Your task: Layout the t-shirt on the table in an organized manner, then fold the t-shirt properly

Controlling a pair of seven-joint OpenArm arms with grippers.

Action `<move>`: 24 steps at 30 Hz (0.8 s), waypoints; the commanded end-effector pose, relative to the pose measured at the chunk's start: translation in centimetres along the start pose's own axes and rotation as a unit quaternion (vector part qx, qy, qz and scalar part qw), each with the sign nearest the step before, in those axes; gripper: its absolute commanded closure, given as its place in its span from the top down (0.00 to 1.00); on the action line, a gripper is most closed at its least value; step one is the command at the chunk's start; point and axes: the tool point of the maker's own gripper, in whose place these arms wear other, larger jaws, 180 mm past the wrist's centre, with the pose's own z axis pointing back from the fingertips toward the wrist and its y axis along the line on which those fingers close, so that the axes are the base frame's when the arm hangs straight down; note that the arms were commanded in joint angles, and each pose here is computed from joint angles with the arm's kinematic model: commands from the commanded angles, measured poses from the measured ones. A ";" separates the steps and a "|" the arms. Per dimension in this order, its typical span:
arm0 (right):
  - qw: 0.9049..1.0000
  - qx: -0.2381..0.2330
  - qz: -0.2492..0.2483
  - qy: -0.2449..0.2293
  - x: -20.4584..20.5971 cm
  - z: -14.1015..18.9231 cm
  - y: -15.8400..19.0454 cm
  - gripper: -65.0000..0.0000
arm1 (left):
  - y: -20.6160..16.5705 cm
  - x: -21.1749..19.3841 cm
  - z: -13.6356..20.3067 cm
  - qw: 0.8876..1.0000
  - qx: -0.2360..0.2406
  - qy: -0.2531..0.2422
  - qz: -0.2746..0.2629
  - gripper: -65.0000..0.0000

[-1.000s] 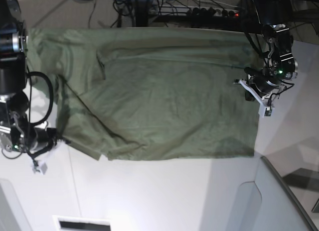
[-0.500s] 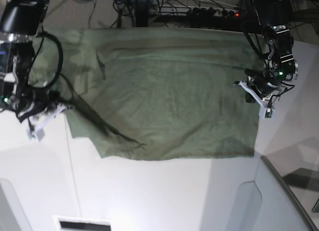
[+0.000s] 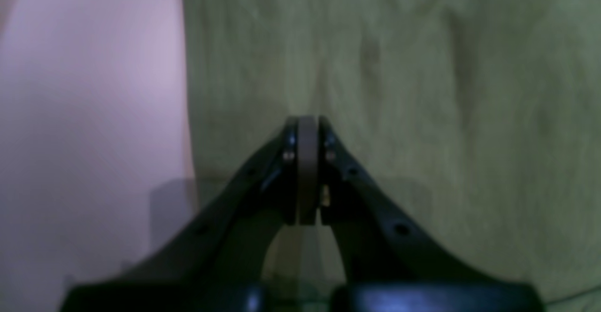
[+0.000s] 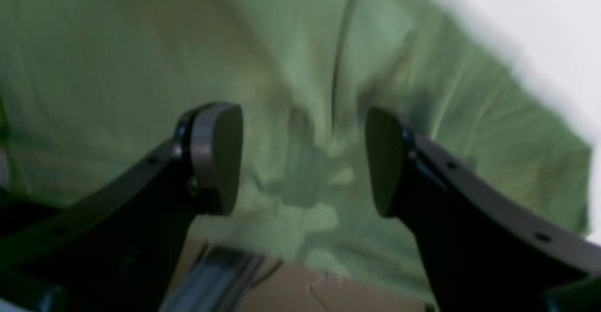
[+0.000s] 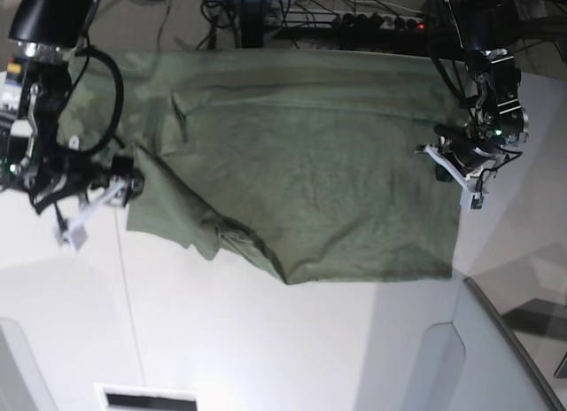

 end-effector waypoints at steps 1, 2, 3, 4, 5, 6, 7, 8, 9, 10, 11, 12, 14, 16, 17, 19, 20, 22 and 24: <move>0.999 0.000 0.006 -0.036 3.2 0.4 -0.2 0.59 | 0.7 2.0 0.3 1.000 0.005 -0.027 -0.004 0.00; 0.999 0.002 0.006 -0.035 4.1 -0.4 -0.4 0.59 | 0.7 2.1 0.4 1.000 0.005 -0.028 -0.005 0.00; 1.000 0.004 0.011 -0.025 4.8 -1.6 -0.3 0.59 | 0.8 2.1 0.4 1.000 0.006 -0.029 -0.004 0.00; 1.000 -0.001 0.018 -0.020 5.8 -2.5 -0.7 0.58 | 0.8 2.1 0.4 1.000 0.006 -0.029 -0.004 0.00; 1.000 -0.004 0.020 -0.013 6.3 -3.5 -1.1 0.58 | 0.8 2.1 0.4 1.000 0.007 -0.030 -0.004 0.00; 1.000 -0.007 0.021 -0.007 6.6 -4.6 -1.3 0.58 | 0.8 2.1 0.4 1.000 0.007 -0.030 -0.004 0.00; 1.000 -0.009 0.020 -0.007 7.0 -5.7 -1.4 0.58 | 0.8 2.1 0.4 1.000 0.007 -0.030 -0.004 0.00; 1.000 -0.014 0.018 -0.007 7.3 -6.4 -2.0 0.58 | 0.8 2.1 0.4 1.000 0.007 -0.029 -0.004 0.00; 1.000 -0.019 0.018 -0.005 7.5 -6.9 -2.4 0.58 | 0.9 2.0 0.4 1.000 0.007 -0.028 -0.004 0.00; 1.000 -0.023 0.015 -0.004 7.6 -7.5 -2.8 0.58 | 0.9 1.8 0.5 1.000 0.007 -0.026 -0.004 0.00; 1.000 -0.026 0.010 -0.004 7.6 -7.9 -3.1 0.58 | 1.0 1.7 0.5 1.000 0.008 -0.025 -0.004 0.00; 1.000 -0.029 0.006 -0.003 7.7 -8.2 -3.4 0.58 | 1.3 1.6 0.6 1.000 0.011 -0.023 -0.007 0.00; 0.999 -0.032 -0.003 -0.004 7.6 -8.7 -3.9 0.58 | 1.7 1.5 0.7 1.000 0.014 -0.022 -0.009 0.00; 0.999 -0.033 -0.006 -0.009 7.8 -8.8 -4.0 0.58 | 1.8 1.5 0.7 1.000 0.014 -0.024 -0.009 0.00; 0.999 -0.033 -0.007 -0.011 7.8 -8.9 -4.1 0.58 | 1.8 1.9 0.8 0.999 0.014 -0.033 -0.009 0.00; 0.999 -0.032 -0.011 -0.010 7.6 -9.2 -4.0 0.58 | 1.8 2.1 0.7 0.999 0.014 -0.043 -0.008 0.00; 0.999 -0.032 -0.013 -0.009 7.4 -9.4 -4.1 0.58 | 1.8 2.1 0.7 0.999 0.014 -0.045 -0.008 0.00; 0.999 -0.032 -0.016 -0.011 7.3 -9.6 -4.1 0.58 | 1.8 2.0 0.7 0.999 0.014 -0.044 -0.008 0.00; 0.999 -0.027 -0.016 -0.011 7.2 -9.8 -3.5 0.58 | 1.8 1.8 0.8 0.999 0.014 -0.043 -0.008 0.00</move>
